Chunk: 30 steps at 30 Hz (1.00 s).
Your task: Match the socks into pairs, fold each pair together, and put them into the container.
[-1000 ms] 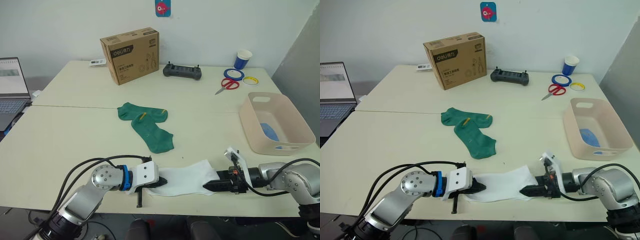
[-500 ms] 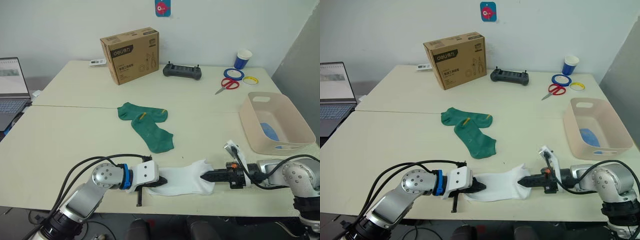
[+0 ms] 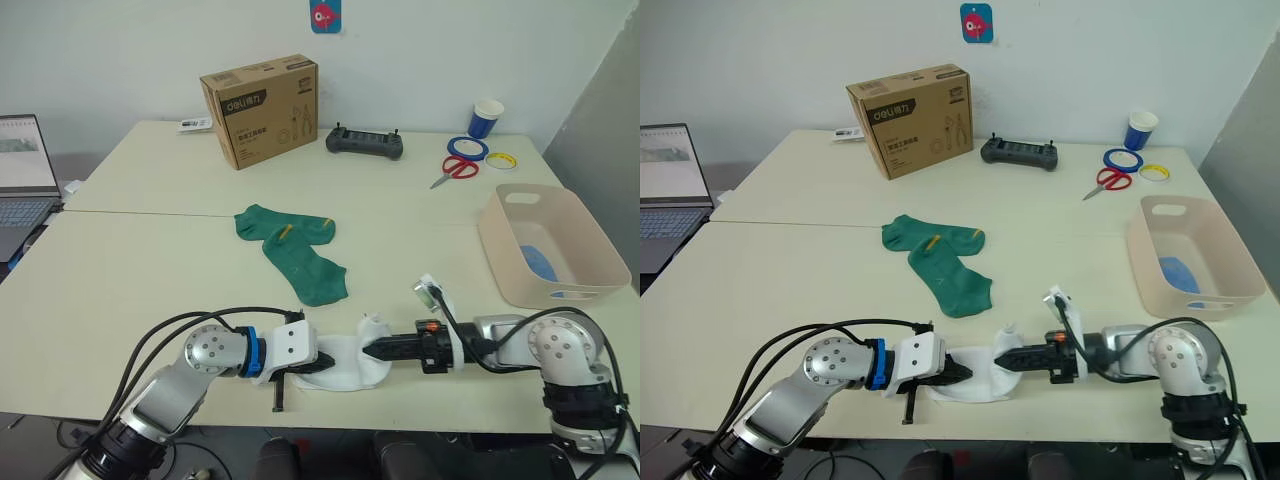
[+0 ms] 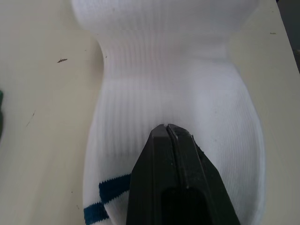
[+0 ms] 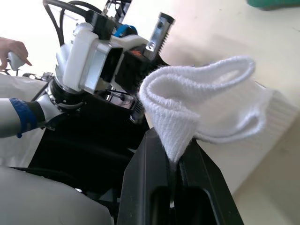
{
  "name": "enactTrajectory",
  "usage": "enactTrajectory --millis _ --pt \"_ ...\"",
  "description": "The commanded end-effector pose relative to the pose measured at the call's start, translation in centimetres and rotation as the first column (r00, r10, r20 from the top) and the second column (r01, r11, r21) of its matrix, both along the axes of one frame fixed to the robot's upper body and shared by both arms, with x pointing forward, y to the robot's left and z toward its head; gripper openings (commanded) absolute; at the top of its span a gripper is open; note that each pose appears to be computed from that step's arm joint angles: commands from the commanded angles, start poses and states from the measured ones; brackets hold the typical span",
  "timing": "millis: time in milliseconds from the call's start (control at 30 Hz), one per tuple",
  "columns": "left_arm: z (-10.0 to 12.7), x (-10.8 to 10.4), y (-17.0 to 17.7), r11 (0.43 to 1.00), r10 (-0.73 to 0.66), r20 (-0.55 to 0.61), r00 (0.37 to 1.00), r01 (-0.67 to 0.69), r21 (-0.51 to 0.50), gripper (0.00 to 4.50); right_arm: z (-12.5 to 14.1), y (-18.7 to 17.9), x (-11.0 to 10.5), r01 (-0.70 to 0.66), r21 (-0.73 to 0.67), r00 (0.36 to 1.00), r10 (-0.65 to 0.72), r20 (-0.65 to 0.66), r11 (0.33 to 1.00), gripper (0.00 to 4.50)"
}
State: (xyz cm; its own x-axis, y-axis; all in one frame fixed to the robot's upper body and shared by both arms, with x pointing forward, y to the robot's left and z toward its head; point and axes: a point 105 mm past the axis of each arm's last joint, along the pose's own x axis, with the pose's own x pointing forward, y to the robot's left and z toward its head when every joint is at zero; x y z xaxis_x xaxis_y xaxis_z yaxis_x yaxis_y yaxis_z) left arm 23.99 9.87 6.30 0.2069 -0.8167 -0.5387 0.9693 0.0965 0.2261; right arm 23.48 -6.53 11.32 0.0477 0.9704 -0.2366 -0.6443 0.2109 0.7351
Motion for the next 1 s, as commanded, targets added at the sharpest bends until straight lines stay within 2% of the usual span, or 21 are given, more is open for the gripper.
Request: enactTrajectory --millis 33,500,633,733,833,1000 --pt "-1.6 -0.2 0.9 0.998 0.039 -0.047 0.998 -0.037 0.043 0.00 -0.5 0.8 0.4 -0.003 0.000 1.000 0.003 0.001 1.000 0.05" --pt "-1.2 -0.3 1.4 0.998 0.052 -0.050 0.997 -0.050 0.037 0.00 -2.4 3.2 1.2 -0.028 0.014 0.999 0.028 -0.019 1.000 0.05" --pt "0.7 -0.9 2.0 1.000 0.020 -0.116 0.993 -0.022 -0.018 0.00 -3.2 3.1 1.7 -0.017 -0.009 1.000 0.017 -0.019 1.000 0.05" --pt "1.7 -0.9 3.4 1.000 0.013 -0.136 0.991 -0.009 0.024 0.00 -3.3 3.3 1.8 -0.022 -0.015 1.000 0.022 -0.013 1.000 0.05" --pt "4.0 -0.5 5.3 0.997 -0.002 -0.126 0.992 0.012 0.073 0.00 -3.5 3.4 1.9 -0.040 -0.033 0.999 0.040 0.004 0.999 0.05" --pt "6.7 0.8 6.8 0.998 0.035 -0.112 0.993 -0.028 0.063 0.00 -3.7 3.6 2.0 -0.064 -0.053 0.998 0.065 0.019 0.997 0.05"
